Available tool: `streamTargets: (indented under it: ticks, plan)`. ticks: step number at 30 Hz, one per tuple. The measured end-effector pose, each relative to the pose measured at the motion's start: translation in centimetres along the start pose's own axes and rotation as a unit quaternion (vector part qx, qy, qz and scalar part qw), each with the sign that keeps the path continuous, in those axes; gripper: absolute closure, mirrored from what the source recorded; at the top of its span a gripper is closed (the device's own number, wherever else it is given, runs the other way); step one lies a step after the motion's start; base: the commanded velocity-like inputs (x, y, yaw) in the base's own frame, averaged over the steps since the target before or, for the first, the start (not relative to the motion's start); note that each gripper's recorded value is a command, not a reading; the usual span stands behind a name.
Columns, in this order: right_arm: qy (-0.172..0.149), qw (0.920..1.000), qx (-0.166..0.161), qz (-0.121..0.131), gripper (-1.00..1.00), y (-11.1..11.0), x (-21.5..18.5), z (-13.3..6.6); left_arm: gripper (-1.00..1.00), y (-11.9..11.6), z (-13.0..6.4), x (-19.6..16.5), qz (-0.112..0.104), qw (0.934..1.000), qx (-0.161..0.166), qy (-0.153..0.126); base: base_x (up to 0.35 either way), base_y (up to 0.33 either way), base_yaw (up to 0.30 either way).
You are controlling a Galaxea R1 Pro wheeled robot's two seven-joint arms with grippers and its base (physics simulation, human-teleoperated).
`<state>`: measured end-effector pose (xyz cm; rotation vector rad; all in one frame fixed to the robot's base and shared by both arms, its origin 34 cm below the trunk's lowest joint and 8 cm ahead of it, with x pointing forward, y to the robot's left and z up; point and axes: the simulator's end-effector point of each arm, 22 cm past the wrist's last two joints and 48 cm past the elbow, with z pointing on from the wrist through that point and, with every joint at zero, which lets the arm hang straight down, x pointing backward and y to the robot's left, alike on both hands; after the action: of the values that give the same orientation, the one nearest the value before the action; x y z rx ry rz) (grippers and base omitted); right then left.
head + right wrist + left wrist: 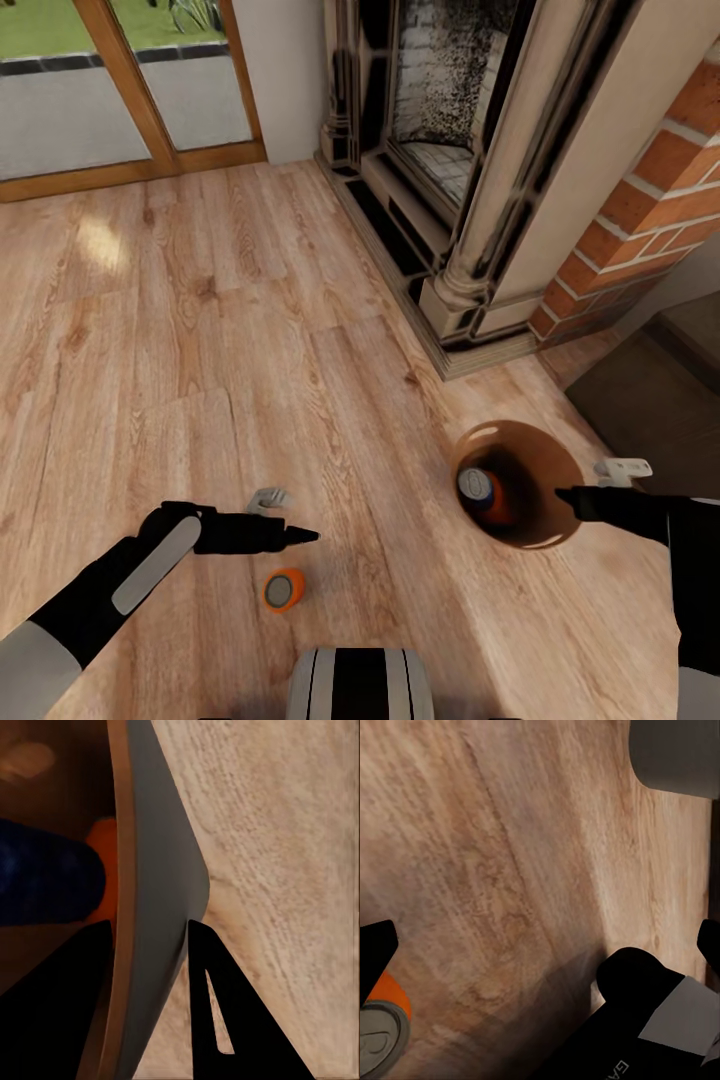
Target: Put the three can of soda from the living room inside the tash can in the kitchen.
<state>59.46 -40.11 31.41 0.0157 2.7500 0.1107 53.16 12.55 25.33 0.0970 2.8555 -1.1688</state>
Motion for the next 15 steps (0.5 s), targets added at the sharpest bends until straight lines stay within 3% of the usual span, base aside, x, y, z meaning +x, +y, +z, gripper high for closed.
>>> streamTargets:
  ticks: [3,5,9,15]
  plan:
    - [0.005,0.9998,0.012,-0.012,1.0,-1.0,0.1,-0.3,-1.0,0.2,-0.3,-0.5,-0.004,1.0,-0.001,-0.007,0.0,0.0,0.0]
    - [0.01,0.9996,0.017,-0.022,1.0,-1.2,0.2,-0.3,-1.0,0.5,0.5,0.5,-0.005,1.0,-0.007,0.0,0.0,0.0,0.0]
    - [0.015,0.9996,0.017,-0.019,1.0,-1.1,0.6,-0.2,-1.0,0.9,1.4,1.1,-0.003,0.9998,-0.021,0.003,0.0,0.0,0.0]
    - [0.023,0.9993,0.018,-0.023,1.0,-1.4,0.9,-0.4,-1.0,0.1,-0.1,-0.4,-0.005,1.0,-0.002,-0.003,0.0,0.0,0.0]
